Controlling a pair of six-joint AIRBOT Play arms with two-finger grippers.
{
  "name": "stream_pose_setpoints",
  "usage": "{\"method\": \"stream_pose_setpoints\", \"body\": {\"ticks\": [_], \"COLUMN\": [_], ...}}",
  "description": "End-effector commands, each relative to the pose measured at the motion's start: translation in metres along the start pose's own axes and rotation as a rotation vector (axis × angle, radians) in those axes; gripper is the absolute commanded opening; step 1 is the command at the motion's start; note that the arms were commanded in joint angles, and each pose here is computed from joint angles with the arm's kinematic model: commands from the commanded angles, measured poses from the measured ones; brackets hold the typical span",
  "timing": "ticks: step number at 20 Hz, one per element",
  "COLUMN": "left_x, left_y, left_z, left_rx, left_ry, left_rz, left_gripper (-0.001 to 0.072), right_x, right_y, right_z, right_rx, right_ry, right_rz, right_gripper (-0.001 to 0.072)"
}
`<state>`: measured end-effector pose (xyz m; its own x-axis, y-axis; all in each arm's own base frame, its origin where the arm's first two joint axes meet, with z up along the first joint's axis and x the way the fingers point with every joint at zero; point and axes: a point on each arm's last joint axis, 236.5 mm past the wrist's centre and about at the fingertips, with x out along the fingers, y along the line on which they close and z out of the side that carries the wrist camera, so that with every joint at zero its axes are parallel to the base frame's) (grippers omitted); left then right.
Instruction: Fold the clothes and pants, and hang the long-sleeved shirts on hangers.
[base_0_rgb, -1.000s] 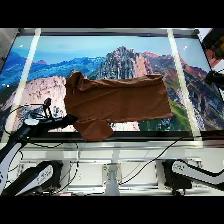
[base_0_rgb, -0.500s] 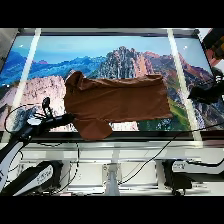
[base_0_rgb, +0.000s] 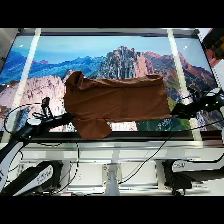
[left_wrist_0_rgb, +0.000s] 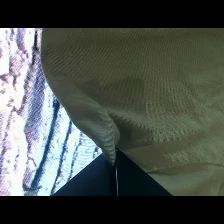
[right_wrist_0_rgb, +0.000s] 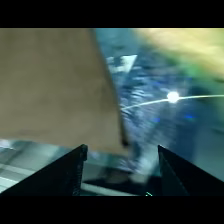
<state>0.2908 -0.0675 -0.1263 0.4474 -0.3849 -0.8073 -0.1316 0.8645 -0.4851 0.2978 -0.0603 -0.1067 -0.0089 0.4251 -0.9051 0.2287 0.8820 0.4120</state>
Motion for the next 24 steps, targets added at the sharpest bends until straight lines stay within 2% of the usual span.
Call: {"method": "stream_pose_setpoints", "body": {"ticks": [1,2,4,6,7,9,10,12,15,18,21,24], "left_x": [0.0,0.0,0.0,0.0,0.0,0.0,0.0,0.0,0.0,-0.003,-0.025,-0.077], "left_y": [0.0,0.0,0.0,0.0,0.0,0.0,0.0,0.0,-0.005,-0.024,-0.058,-0.102], "left_z": [0.0,0.0,0.0,0.0,0.0,0.0,0.0,0.0,0.002,0.006,0.028,0.087], "left_rx": [0.001,0.001,0.001,0.001,0.001,0.001,0.001,0.001,-0.032,-0.092,-0.024,0.104], "left_ry": [0.002,0.002,0.001,0.001,0.001,0.002,0.002,0.001,-0.009,-0.012,-0.044,-0.228], "left_rz": [-0.001,-0.001,0.0,-0.001,-0.001,-0.001,-0.001,-0.001,-0.021,-0.093,-0.185,-0.253], "left_gripper": [0.0019,0.0019,0.0019,0.0019,0.0019,0.0019,0.002,0.0019,0.002,0.0019,0.0018,0.0018], "right_x": [0.02,0.02,0.02,0.019,0.019,0.019,0.019,0.019,0.016,-0.002,-0.052,-0.11], "right_y": [0.013,0.015,0.018,0.026,0.029,0.03,0.03,0.029,0.032,0.065,0.109,0.134], "right_z": [0.005,0.006,0.006,0.004,0.003,0.001,0.003,0.004,0.006,0.017,0.04,0.049], "right_rx": [0.038,0.045,0.051,0.056,0.052,0.048,0.049,0.05,0.047,-0.031,-0.154,-0.227], "right_ry": [-0.058,-0.065,-0.065,-0.055,-0.048,-0.043,-0.05,-0.055,-0.059,-0.125,-0.334,-0.544], "right_rz": [0.081,0.091,0.104,0.139,0.151,0.155,0.152,0.15,0.158,0.273,0.373,0.336], "right_gripper": [0.0471,0.0445,0.0443,0.0383,0.0379,0.0305,0.0297,0.0015,0.0018,0.0018,0.0018,0.0018]}}
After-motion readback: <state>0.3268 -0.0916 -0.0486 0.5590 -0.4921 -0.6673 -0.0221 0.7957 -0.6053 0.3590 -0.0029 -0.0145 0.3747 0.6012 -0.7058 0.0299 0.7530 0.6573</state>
